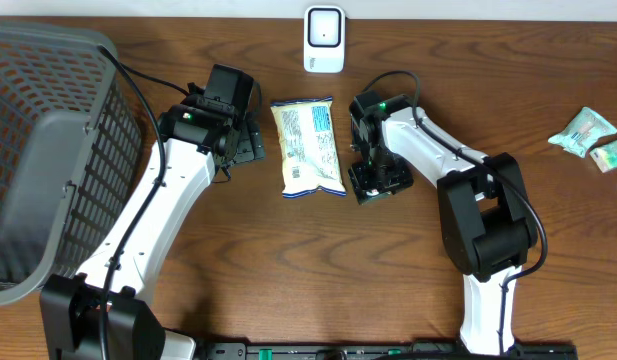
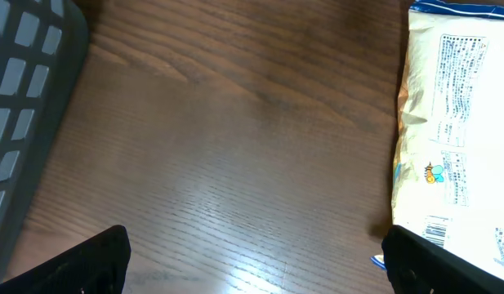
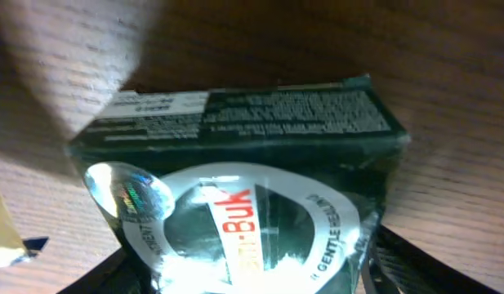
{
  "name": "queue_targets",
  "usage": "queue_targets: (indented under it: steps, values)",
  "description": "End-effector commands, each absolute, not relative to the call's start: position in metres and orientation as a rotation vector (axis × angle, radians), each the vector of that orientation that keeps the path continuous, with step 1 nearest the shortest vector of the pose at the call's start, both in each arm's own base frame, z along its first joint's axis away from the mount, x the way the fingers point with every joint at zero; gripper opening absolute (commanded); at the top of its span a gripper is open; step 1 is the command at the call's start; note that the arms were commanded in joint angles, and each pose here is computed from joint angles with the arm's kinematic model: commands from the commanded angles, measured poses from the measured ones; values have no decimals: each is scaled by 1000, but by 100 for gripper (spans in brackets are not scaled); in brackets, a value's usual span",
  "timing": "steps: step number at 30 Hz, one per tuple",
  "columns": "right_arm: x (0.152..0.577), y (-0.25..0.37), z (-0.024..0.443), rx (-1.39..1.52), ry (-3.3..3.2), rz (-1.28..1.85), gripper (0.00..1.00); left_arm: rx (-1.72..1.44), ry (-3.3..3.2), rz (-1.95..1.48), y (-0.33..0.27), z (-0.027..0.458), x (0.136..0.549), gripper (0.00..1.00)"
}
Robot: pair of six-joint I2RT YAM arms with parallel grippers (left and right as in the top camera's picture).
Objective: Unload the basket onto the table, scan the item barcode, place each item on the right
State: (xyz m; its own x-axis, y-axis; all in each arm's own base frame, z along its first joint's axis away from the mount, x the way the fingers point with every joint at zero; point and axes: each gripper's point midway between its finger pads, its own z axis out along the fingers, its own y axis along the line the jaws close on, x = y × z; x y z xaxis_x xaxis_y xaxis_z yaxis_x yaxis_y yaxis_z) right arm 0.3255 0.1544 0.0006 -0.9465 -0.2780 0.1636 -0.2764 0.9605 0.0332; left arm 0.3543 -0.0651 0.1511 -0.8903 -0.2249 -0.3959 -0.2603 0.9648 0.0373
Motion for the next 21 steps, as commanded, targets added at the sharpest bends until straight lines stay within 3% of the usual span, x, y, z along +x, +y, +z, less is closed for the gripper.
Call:
queue_targets:
  steps: [1,13,21]
  values:
    - [327,154,-3,423,-2953,1,68,-347,2703,143,-62,156,354,98]
    - [318,150,-16,421,-2938,6,67,-347,2703,143,-62,156,354,98]
    - [323,156,-18,422,-2964,-34,60,-347,2703,143,-62,156,354,98]
